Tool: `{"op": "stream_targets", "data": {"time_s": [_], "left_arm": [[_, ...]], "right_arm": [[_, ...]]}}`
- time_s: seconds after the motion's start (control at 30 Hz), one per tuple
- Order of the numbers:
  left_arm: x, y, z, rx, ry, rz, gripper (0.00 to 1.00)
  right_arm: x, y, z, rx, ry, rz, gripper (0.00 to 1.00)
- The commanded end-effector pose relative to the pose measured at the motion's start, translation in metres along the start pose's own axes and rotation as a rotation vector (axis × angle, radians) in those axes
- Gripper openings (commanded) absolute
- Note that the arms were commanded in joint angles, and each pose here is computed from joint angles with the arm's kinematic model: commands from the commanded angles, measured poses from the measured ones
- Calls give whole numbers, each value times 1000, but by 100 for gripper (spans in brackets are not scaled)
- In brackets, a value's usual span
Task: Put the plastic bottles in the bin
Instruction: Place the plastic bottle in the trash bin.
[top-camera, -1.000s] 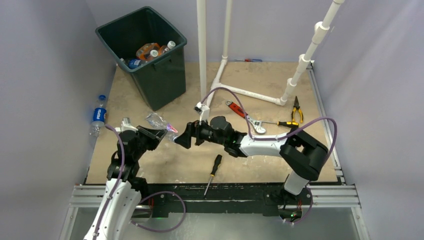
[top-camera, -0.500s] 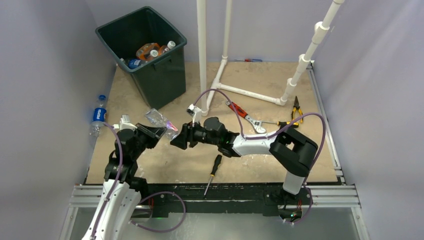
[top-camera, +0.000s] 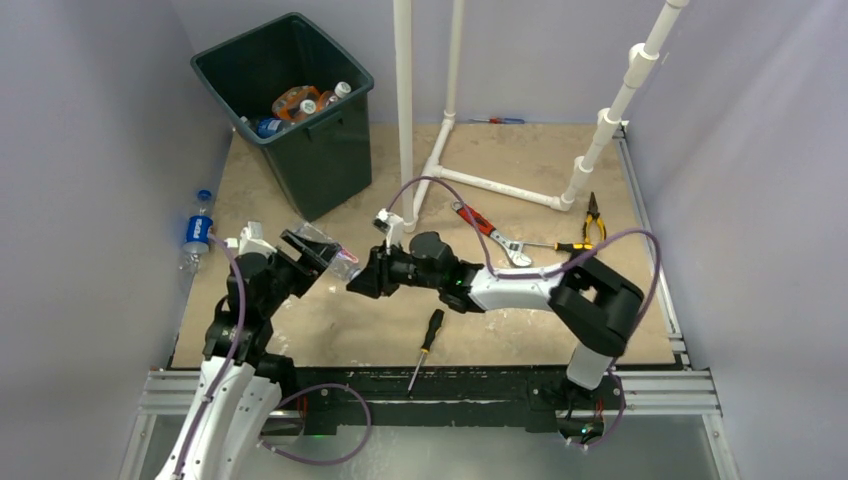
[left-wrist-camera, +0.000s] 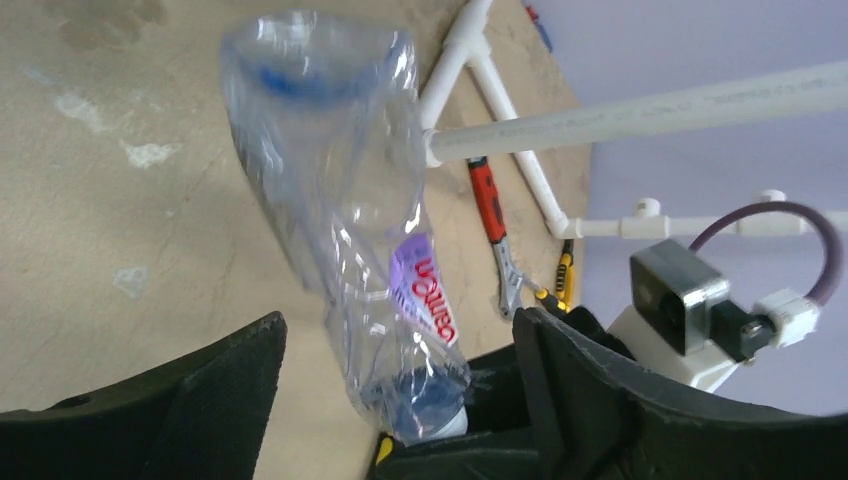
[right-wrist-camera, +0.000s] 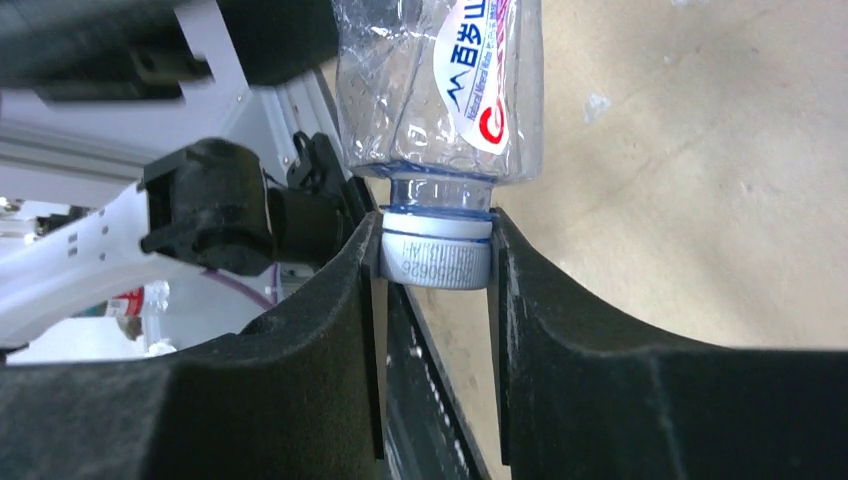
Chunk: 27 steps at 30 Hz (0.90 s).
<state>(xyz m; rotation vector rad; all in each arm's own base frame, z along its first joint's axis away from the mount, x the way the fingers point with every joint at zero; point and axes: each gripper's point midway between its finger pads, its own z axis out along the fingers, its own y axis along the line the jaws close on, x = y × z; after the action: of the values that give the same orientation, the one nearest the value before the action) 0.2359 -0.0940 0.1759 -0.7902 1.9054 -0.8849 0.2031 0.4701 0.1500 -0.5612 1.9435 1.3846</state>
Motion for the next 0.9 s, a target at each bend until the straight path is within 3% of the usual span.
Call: {"op": "stream_targets", "data": {"time_s": [0.0,0.2,0.37,0.67,0.87], "left_arm": [[-26,-38,-20,62,-67,192,90],[-50,-73,-37,155,-152,458,98],[-62,-126,-55,317,-172,771,99],[-40,-212,-57,669,-103,996,99],[0,-223,-43,679,-15,1178,99]], "right_arm": [[-20,15,-45,40,-32,-120,0],[-11,0,-111,227,64,-197,0],[-16,-5,-162,380,164,-268,0],[-32,-6,-206,482,154,-315,0],[-32,-6,-210,469,131,-312,0]]}}
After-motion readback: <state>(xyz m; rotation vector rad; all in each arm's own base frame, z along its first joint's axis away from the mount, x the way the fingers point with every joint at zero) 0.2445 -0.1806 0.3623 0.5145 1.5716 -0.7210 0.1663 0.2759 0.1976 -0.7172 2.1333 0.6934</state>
